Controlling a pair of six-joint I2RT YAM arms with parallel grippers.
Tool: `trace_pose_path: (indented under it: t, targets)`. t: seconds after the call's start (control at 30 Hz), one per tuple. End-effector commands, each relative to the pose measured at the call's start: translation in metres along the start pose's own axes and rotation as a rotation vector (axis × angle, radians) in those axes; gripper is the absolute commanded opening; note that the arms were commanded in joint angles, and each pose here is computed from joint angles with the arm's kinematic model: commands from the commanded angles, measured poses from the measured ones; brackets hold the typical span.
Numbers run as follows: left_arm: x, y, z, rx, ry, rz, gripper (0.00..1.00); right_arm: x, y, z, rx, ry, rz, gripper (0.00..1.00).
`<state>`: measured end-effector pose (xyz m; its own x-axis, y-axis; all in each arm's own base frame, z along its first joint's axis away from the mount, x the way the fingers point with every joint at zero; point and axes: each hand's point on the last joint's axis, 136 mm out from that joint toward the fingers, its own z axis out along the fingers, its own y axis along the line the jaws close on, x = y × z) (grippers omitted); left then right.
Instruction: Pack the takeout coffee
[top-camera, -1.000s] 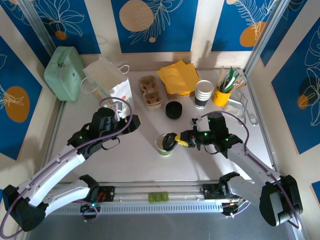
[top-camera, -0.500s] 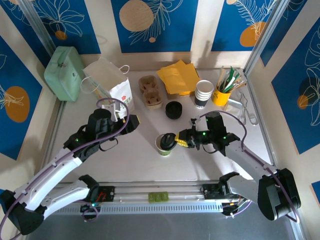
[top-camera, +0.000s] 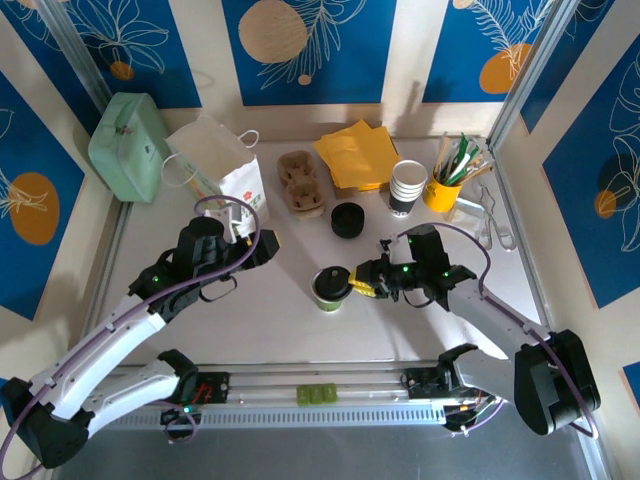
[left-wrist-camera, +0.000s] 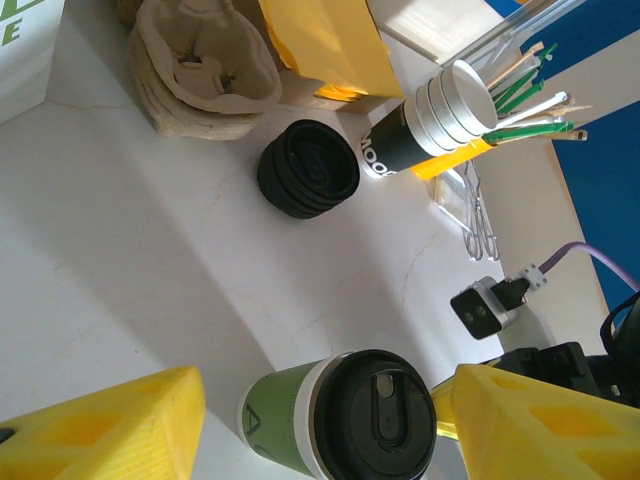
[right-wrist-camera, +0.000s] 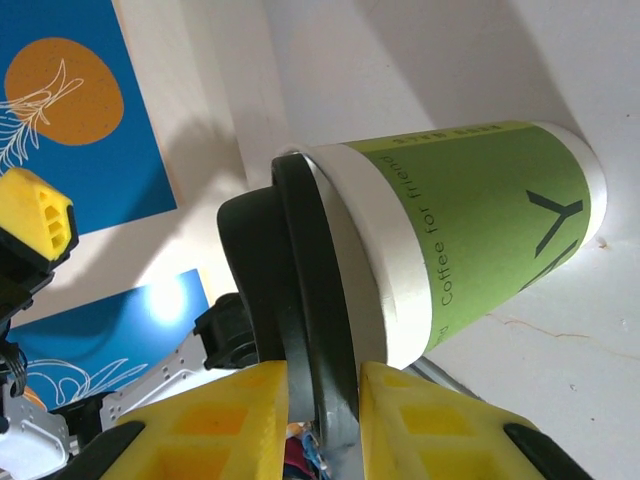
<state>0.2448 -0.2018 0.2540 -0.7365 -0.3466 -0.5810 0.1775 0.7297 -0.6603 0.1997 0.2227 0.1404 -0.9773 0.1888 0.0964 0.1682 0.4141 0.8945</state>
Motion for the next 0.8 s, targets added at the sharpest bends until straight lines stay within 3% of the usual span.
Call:
trace_pose_path:
  t: [0.0,0.53,0.77]
  targets:
    - [-0.001,0.001,0.001,-0.003,0.000,-0.002,0.66,0.003,-0.005,0.003,0.023,0.015,-0.004,0.26]
    - [0.000,-0.002,0.004,0.004,0.010,0.002,0.67,0.003,-0.014,0.008,0.059,0.024,-0.007,0.27]
    - [0.001,-0.003,0.008,0.007,0.025,0.003,0.67,0.001,-0.005,0.005,0.051,0.013,-0.041,0.39]
